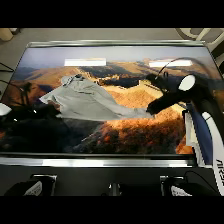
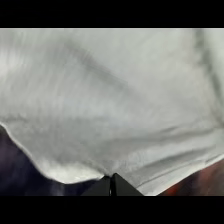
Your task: Fold the shirts.
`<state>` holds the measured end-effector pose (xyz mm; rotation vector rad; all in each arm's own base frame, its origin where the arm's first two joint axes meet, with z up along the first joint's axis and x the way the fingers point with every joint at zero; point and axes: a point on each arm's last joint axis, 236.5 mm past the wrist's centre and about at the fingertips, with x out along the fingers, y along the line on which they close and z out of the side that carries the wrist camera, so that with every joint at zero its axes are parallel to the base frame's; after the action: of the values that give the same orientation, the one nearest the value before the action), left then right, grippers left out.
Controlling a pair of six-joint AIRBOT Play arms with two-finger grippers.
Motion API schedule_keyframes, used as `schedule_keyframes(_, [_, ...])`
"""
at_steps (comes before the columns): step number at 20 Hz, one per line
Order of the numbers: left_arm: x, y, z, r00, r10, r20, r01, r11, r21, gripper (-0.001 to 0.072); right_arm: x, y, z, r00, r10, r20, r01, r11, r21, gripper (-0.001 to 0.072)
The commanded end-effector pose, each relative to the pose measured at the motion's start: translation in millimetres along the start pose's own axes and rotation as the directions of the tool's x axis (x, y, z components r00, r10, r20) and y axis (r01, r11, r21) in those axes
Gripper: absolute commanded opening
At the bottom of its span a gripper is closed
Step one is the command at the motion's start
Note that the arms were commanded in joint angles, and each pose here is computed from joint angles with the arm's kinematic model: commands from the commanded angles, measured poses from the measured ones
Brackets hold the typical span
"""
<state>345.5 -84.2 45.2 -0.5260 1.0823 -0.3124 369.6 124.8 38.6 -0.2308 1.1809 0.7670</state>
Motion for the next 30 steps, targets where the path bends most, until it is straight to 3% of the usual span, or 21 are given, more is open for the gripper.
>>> schedule_keyframes(1, [-115, -88, 81, 0.939, -0.097, 0.331, 0.016, 0.971, 0.240, 0.0018, -128, 0, 95, 0.898, -0.214, 0.385, 0.269, 0.958, -0.095, 0.0018])
schedule_keyframes(3, [-241, -173, 118, 0.772, -0.232, 0.591, -0.034, 0.914, 0.404, 0.0018, -279, 34, 151, 0.621, -0.319, 0.716, 0.511, 0.857, -0.061, 0.0018])
schedule_keyframes(5, [-394, -257, 115, 0.450, -0.409, 0.794, -0.129, 0.850, 0.511, 0.0018, -447, 93, 152, 0.199, -0.338, 0.920, 0.711, 0.695, 0.102, 0.0018])
schedule_keyframes(7, [-524, -314, 66, 0.116, -0.551, 0.826, -0.223, 0.796, 0.562, 0.0018, -573, 159, 103, -0.169, -0.289, 0.942, 0.788, 0.534, 0.306, 0.0018])
schedule_keyframes(8, [-561, -329, 40, 0.019, -0.591, 0.806, -0.253, 0.778, 0.576, 0.0018, -608, 185, 76, -0.277, -0.259, 0.925, 0.786, 0.493, 0.373, 0.0018])
schedule_keyframes(10, [-591, -342, 7, -0.051, -0.627, 0.777, -0.272, 0.758, 0.593, 0.0018, -635, 216, 36, -0.359, -0.240, 0.902, 0.777, 0.459, 0.431, 0.0017])
schedule_keyframes(12, [-583, -341, 5, -0.022, -0.624, 0.781, -0.212, 0.766, 0.607, 0.0018, -634, 222, 21, -0.343, -0.258, 0.903, 0.775, 0.465, 0.427, 0.0017])
schedule_keyframes(16, [-544, -324, 38, 0.075, -0.578, 0.812, -0.168, 0.796, 0.582, 0.0018, -619, 195, 23, -0.281, -0.355, 0.892, 0.815, 0.403, 0.417, 0.0017])
schedule_keyframes(19, [-472, -294, 78, 0.266, -0.500, 0.824, -0.112, 0.833, 0.542, 0.0018, -581, 143, 43, -0.144, -0.492, 0.859, 0.858, 0.371, 0.356, 0.0018])
schedule_keyframes(24, [-289, -190, 144, 0.621, -0.276, 0.734, 0.002, 0.937, 0.351, 0.0019, -428, 16, 116, 0.306, -0.640, 0.704, 0.839, 0.531, 0.117, 0.0018])
schedule_keyframes(27, [-177, -127, 165, 0.765, -0.164, 0.623, -0.073, 0.939, 0.336, 0.0020, -326, -63, 168, 0.454, -0.641, 0.619, 0.757, 0.644, 0.110, 0.0018])
schedule_keyframes(30, [-85, -71, 181, 0.861, -0.071, 0.503, -0.057, 0.970, 0.235, 0.0020, -210, -128, 187, 0.607, -0.617, 0.501, 0.616, 0.763, 0.193, 0.0018])
